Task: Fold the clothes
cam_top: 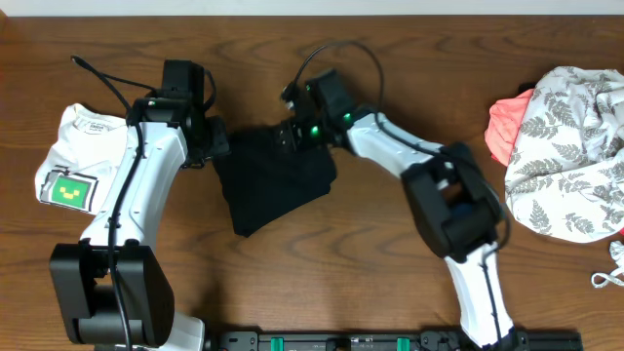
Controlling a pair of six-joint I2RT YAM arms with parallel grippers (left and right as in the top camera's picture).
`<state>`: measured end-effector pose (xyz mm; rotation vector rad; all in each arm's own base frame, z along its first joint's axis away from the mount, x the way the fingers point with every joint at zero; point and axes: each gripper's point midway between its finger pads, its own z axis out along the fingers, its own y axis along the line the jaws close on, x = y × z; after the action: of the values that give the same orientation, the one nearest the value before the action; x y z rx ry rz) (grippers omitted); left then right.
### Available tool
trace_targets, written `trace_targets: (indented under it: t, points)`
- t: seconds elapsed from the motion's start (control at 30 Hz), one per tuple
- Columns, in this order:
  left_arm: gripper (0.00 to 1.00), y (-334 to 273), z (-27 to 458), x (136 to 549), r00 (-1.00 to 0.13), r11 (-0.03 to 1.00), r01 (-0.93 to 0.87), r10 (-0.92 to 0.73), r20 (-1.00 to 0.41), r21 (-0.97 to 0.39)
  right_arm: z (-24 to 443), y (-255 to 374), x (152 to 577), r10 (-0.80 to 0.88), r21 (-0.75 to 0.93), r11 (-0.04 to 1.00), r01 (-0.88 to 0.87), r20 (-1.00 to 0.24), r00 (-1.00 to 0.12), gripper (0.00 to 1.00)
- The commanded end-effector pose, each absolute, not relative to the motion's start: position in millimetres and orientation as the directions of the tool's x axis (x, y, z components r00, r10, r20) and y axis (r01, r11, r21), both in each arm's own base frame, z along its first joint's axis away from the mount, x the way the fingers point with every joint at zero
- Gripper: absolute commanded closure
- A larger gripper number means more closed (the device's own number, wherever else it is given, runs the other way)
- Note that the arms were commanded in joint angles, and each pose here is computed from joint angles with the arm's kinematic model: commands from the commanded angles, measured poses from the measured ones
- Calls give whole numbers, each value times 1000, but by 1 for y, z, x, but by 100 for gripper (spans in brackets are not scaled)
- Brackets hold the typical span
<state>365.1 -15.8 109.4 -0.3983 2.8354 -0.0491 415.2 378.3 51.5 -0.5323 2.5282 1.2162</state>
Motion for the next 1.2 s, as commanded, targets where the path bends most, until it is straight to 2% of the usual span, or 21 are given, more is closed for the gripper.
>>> trace_targets:
  t: [0.0, 0.13, 0.37, 0.4, 0.5, 0.63, 0.93, 1.17]
  points:
    - [43, -43, 109, 362, -951, 972, -168, -203, -233, -162, 143, 349, 441, -140, 610, 576, -544, -582, -801, 72]
    - [43, -68, 108, 350, -970, 970, -116, -156, -184, -213, 178, 306, 444, -137, 521, 661, -540, -624, -770, 67]
    - [43, -96, 83, 320, -992, 980, -42, -63, -105, -196, 155, 226, 425, -159, 435, 819, -375, -456, -876, 67]
    - [43, -99, 77, 314, -995, 978, -29, -48, -90, -206, 150, 218, 421, -167, 430, 826, -363, -428, -888, 67]
    - [43, -123, 65, 303, -996, 935, 61, 35, -81, -349, 141, 200, 412, -186, 419, 840, -346, -377, -907, 71]
    - [43, -133, 46, 299, -995, 885, 57, 14, -94, -463, 136, 185, 407, -185, 406, 856, -320, -337, -923, 74]
    - [42, -92, -4, 264, -987, 878, -154, -161, 23, -452, 133, 180, 401, -182, 406, 863, -301, -306, -934, 74]
    - [42, -82, 6, 286, -984, 878, -130, -173, -51, -461, 135, 184, 399, -186, 427, 850, -309, -305, -934, 73]
